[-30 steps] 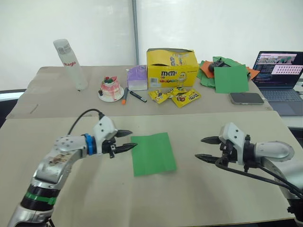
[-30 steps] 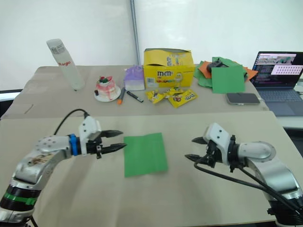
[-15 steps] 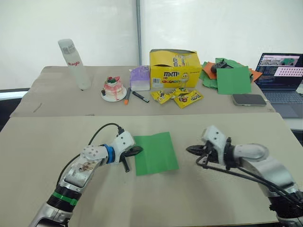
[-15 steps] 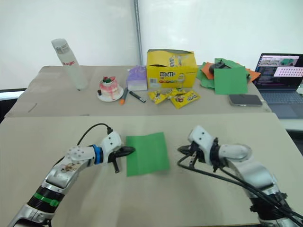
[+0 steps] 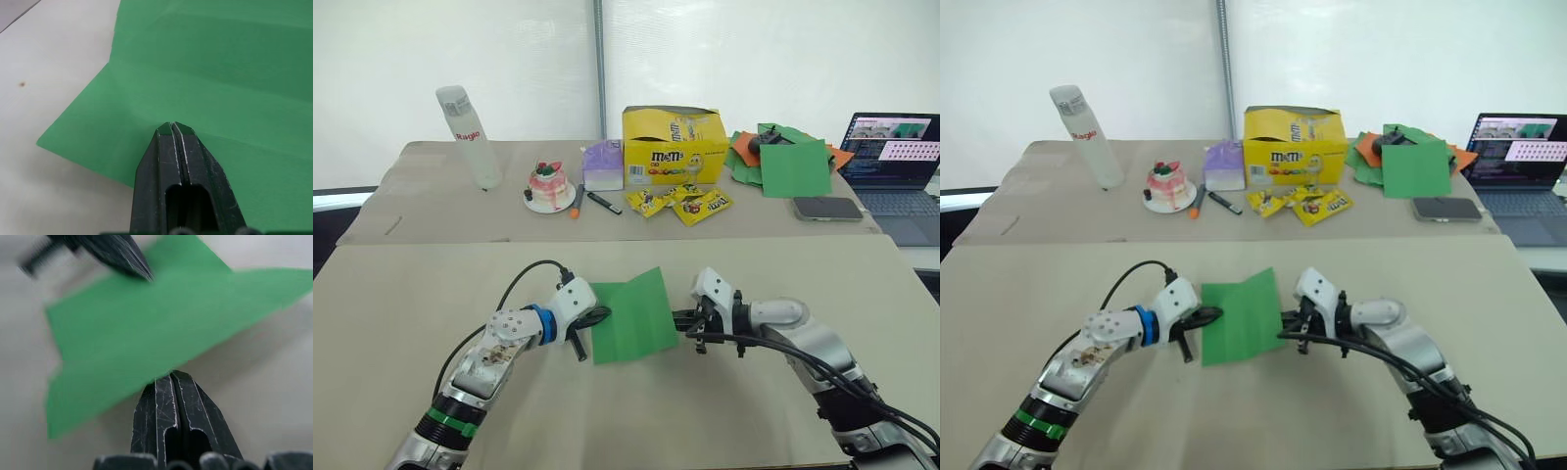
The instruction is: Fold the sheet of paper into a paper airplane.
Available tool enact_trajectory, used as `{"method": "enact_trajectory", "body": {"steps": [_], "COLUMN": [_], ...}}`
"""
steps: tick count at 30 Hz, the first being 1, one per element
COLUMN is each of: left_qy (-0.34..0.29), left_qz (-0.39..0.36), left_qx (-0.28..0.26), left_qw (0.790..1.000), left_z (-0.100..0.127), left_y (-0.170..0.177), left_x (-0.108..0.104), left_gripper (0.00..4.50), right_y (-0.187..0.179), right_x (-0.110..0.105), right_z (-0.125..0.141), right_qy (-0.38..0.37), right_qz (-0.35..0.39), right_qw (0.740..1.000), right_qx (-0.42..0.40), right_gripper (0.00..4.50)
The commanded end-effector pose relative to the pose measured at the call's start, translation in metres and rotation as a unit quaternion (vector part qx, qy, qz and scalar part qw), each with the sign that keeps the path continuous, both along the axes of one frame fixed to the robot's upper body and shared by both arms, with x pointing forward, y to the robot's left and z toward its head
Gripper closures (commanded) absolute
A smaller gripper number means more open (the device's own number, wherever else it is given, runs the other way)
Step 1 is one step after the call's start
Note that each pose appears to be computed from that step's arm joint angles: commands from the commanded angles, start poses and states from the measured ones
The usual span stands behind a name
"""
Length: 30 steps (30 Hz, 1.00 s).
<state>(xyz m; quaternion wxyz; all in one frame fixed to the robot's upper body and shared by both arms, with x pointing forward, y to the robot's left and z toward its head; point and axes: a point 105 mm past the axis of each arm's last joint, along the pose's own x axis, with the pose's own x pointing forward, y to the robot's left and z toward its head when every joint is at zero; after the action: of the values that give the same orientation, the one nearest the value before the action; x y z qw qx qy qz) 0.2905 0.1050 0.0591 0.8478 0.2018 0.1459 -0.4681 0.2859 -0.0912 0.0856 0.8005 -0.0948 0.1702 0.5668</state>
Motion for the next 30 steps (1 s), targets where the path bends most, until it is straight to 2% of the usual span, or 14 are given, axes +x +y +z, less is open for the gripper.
{"method": "enact_trajectory", "body": {"steps": [1,4,7,13,19,25,28,30], "left_qy": [0.038,0.043,0.047,0.050,0.053,0.036,0.018,0.019], "left_qz": [0.017,0.022,0.029,0.044,0.077,0.128,0.121,0.091], "left_qx": [0.011,0.005,-0.005,-0.019,-0.027,-0.057,-0.121,-0.157], "left_qw": [0.999,0.999,0.998,0.998,0.995,0.989,0.985,0.983], "left_z": [-0.018,-0.017,-0.017,-0.011,-0.005,0.026,0.057,0.069], "left_y": [0.004,0.005,0.006,0.009,0.025,0.067,0.076,0.065], "left_x": [-0.006,-0.006,-0.007,-0.009,-0.009,-0.004,-0.005,-0.010], "left_gripper": [4.50,4.50,4.50,4.50,4.50,4.50,4.50,4.50], "right_y": [0.010,0.026,0.040,0.053,0.062,0.061,0.060,0.061], "right_x": [0.004,0.001,0.001,0.011,0.014,0.019,0.022,0.022], "right_z": [0.031,0.031,0.021,-0.010,-0.032,-0.043,-0.046,-0.047], "right_qy": [-0.011,0.001,-0.002,0.017,0.035,0.021,0.009,0.002], "right_qz": [0.005,0.019,0.029,0.007,0.021,0.031,0.037,0.045], "right_qw": [0.997,0.995,0.996,0.998,0.999,0.999,0.998,0.997], "right_qx": [0.072,0.097,0.082,0.053,0.020,-0.027,-0.049,-0.058], "right_gripper": [4.45,4.45,4.45,4.45,4.45,4.45,4.45,4.45]}}
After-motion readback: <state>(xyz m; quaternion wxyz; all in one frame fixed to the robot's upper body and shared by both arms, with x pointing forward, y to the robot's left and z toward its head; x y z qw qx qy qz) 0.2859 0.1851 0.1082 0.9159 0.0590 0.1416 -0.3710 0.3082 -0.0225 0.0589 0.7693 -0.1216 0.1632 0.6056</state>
